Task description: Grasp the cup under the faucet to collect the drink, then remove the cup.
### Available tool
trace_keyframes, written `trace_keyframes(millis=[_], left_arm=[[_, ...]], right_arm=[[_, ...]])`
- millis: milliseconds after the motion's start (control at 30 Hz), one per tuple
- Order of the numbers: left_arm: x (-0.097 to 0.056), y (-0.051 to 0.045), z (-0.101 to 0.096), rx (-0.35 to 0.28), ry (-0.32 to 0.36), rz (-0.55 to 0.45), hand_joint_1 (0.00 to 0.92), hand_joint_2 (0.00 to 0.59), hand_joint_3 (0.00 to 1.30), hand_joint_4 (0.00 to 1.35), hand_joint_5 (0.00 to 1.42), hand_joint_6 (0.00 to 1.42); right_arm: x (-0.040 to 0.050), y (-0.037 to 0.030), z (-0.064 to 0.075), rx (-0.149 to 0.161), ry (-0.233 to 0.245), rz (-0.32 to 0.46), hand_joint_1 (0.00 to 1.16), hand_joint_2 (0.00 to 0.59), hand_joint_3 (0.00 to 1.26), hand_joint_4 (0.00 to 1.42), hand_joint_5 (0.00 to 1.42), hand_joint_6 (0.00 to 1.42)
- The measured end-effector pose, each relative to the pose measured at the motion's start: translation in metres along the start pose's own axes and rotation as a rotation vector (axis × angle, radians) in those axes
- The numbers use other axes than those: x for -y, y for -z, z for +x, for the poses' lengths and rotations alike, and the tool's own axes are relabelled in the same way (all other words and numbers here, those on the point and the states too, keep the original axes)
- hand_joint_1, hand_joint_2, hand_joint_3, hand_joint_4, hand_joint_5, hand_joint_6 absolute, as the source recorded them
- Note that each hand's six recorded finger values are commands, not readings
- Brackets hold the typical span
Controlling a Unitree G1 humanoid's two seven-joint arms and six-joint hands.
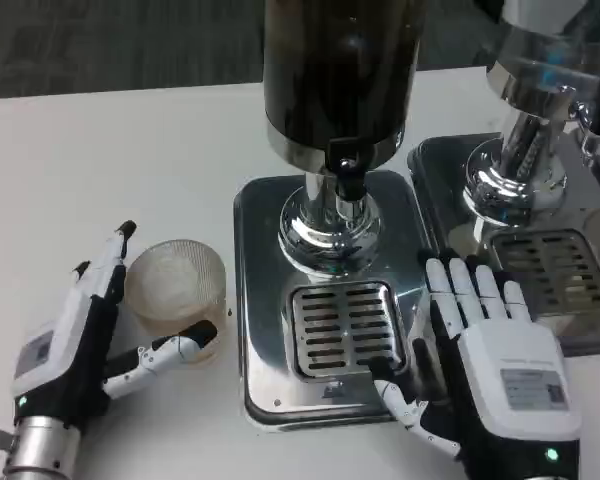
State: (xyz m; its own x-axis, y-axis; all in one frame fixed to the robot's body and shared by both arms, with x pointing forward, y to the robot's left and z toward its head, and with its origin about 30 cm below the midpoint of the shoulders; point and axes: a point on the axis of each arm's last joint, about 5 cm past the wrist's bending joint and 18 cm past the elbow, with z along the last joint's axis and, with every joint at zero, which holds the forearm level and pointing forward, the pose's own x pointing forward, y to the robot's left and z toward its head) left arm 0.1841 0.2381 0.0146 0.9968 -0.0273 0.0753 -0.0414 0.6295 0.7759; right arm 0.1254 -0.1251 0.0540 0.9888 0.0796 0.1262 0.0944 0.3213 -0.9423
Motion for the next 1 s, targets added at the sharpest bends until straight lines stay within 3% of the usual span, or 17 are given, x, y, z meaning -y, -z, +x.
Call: trace_keyframes(millis=[267,400,467,600,733,1000], left_arm=[[0.006,-0.0050,0.003,0.031,0.010,-0.008,0.186,0.004,0.00,0.00,0.26,0.24],[0.006,-0.0063,0.005,0.045,0.007,-0.011,0.193,0.011,0.00,0.07,0.33,0.32],[0.006,-0.0068,0.006,0.049,0.004,-0.011,0.214,0.017,0.02,0.15,0.42,0.46],[0.007,-0.0077,0.007,0.054,-0.021,-0.013,0.343,0.067,0.27,0.42,0.66,0.78],[0.009,-0.0090,0.008,0.064,-0.051,-0.011,0.395,0.093,0.54,0.67,0.86,0.99],[0.013,-0.0102,0.005,0.090,-0.100,0.009,0.437,0.099,0.62,0.72,0.92,1.06]], right_arm=[[0.0000,-0.0003,-0.001,-0.010,-0.001,0.001,0.31,0.337,0.01,0.00,0.00,0.01],[-0.0002,-0.0007,-0.002,-0.016,-0.001,0.003,0.32,0.336,0.00,0.00,0.00,0.01],[-0.0001,-0.0007,-0.002,-0.016,-0.001,0.002,0.32,0.335,0.01,0.00,0.00,0.02],[-0.0001,-0.0007,-0.002,-0.018,-0.002,0.003,0.32,0.335,0.01,0.00,0.00,0.03],[0.0001,-0.0007,-0.003,-0.020,-0.003,0.004,0.33,0.335,0.01,0.00,0.00,0.04],[0.0002,-0.0004,-0.003,-0.022,-0.005,0.007,0.33,0.335,0.01,0.00,0.00,0.06]])
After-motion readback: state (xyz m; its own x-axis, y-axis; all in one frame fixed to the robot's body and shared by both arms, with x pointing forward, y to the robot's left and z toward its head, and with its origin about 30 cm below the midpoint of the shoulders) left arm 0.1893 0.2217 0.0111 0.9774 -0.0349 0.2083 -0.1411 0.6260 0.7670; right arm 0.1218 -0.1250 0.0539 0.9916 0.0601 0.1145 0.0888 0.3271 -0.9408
